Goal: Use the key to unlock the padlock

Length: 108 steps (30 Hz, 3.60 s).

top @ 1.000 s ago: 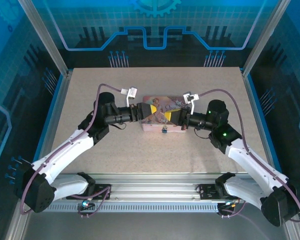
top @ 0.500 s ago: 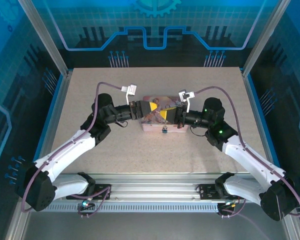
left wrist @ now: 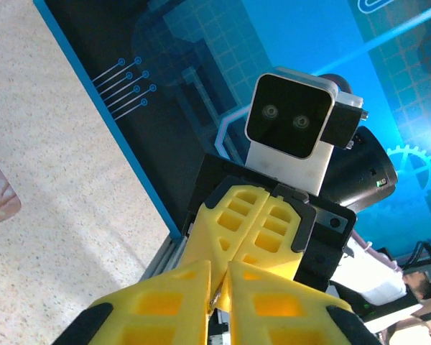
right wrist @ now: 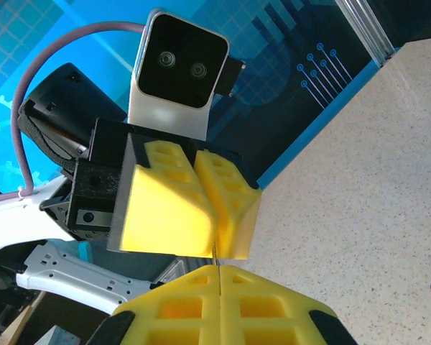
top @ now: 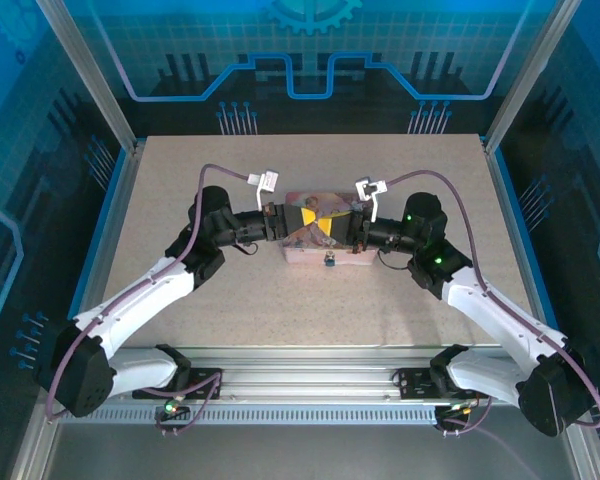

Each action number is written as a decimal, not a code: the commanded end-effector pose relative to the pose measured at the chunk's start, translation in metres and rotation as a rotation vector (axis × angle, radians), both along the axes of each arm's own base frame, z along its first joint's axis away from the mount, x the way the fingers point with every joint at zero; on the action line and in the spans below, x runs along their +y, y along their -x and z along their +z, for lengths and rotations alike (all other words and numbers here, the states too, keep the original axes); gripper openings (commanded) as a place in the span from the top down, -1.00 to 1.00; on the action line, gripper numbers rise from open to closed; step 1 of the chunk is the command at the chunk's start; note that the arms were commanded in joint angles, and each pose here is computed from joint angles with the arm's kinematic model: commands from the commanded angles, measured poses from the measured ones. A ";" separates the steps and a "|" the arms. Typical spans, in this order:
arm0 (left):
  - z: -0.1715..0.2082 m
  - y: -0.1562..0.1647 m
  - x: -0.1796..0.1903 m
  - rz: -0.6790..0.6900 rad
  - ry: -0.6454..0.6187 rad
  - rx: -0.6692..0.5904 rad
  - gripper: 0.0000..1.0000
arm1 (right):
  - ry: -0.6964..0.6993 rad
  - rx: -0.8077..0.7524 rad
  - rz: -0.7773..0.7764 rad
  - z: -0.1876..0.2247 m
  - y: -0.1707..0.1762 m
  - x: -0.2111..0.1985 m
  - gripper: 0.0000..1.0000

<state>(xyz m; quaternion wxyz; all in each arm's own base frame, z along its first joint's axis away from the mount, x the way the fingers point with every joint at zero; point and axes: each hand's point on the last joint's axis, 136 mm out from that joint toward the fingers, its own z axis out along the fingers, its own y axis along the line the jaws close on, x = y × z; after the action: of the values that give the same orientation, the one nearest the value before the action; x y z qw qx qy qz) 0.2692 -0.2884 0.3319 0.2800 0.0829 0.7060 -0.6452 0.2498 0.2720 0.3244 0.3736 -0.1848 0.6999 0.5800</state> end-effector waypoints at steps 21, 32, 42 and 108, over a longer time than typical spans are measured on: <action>0.027 -0.001 0.001 0.024 0.043 -0.053 1.00 | -0.121 -0.044 -0.117 0.023 -0.001 -0.006 -0.03; 0.025 -0.002 0.001 0.031 0.044 -0.050 1.00 | -0.131 -0.061 -0.092 0.026 0.008 0.002 0.23; 0.025 -0.002 0.004 0.044 0.046 -0.052 1.00 | -0.116 -0.042 -0.084 0.018 0.007 0.006 0.41; -0.177 0.000 0.028 0.331 -0.488 0.137 -0.98 | 0.549 0.174 -0.759 -0.100 -0.145 -0.166 1.00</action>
<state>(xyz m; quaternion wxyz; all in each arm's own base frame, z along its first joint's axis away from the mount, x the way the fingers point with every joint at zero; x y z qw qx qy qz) 0.2582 -0.2596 0.1604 0.2583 -0.0179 0.8652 -0.4294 0.3734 0.1188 0.2177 0.4163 0.0345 0.8782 0.2330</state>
